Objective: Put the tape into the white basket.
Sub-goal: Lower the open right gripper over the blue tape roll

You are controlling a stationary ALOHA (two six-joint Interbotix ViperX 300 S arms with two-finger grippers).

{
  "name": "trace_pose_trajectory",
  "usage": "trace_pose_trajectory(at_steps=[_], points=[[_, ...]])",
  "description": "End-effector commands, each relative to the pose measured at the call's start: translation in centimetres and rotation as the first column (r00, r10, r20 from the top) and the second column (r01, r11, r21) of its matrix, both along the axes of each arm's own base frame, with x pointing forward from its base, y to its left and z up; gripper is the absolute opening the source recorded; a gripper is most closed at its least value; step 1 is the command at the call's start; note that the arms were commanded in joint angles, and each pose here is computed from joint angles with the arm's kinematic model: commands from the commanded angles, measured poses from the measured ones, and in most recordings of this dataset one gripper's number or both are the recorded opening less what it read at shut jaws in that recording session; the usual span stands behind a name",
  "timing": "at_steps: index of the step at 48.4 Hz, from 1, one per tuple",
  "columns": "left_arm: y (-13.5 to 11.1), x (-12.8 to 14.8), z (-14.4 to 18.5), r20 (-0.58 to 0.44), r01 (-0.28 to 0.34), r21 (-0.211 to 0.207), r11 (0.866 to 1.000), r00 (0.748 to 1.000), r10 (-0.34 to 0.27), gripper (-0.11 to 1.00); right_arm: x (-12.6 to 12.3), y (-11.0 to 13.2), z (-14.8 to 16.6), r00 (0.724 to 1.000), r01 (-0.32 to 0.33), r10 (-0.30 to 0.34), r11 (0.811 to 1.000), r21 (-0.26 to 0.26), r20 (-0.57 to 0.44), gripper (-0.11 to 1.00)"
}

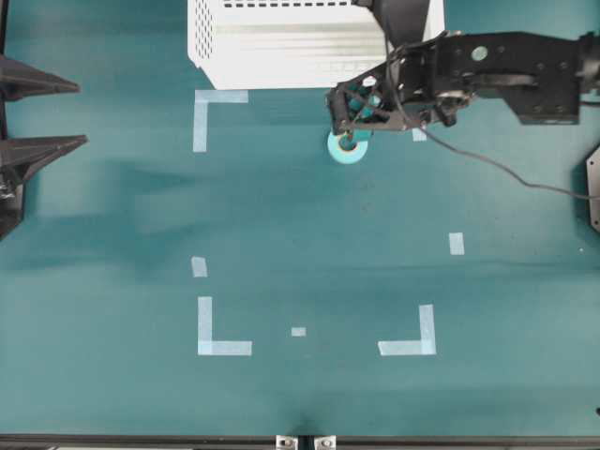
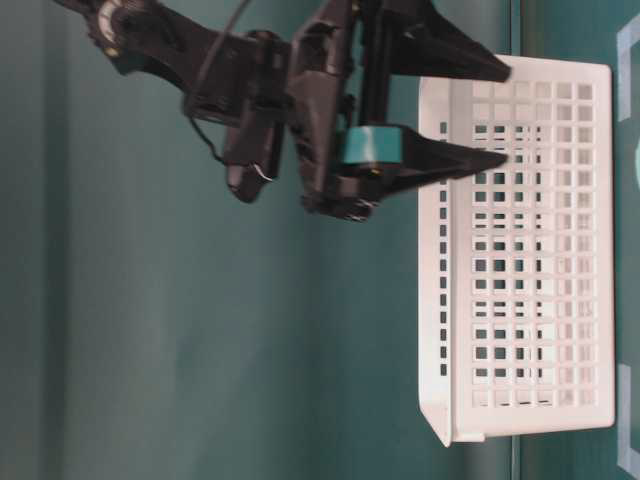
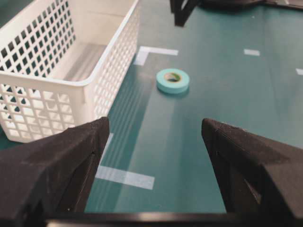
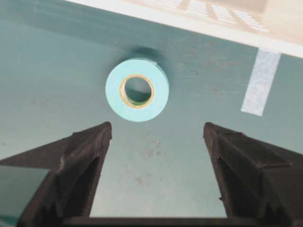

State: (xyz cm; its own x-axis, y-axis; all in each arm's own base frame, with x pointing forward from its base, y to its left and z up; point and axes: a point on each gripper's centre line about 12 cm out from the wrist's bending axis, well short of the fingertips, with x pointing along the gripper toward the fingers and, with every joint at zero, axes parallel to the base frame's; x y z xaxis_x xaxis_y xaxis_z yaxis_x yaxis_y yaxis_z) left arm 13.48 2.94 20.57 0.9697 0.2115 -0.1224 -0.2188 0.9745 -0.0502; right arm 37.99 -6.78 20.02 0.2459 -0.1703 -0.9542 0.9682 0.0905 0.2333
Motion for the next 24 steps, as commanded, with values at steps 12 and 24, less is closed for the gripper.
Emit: trace_pose_trajectory(at_steps=[12,24], points=[[0.1,0.1,0.2,-0.004,-0.006,-0.004,1.000,1.000,0.006,0.86,1.3,-0.3,-0.8,0.999,-0.010,0.010,1.000,-0.006,0.041,0.87],[0.1,0.1,0.2,-0.010,-0.008,-0.005,1.000,1.000,0.008,0.86,1.4,-0.2,-1.7,0.999,-0.017,0.017,1.000,-0.005,0.038,0.94]])
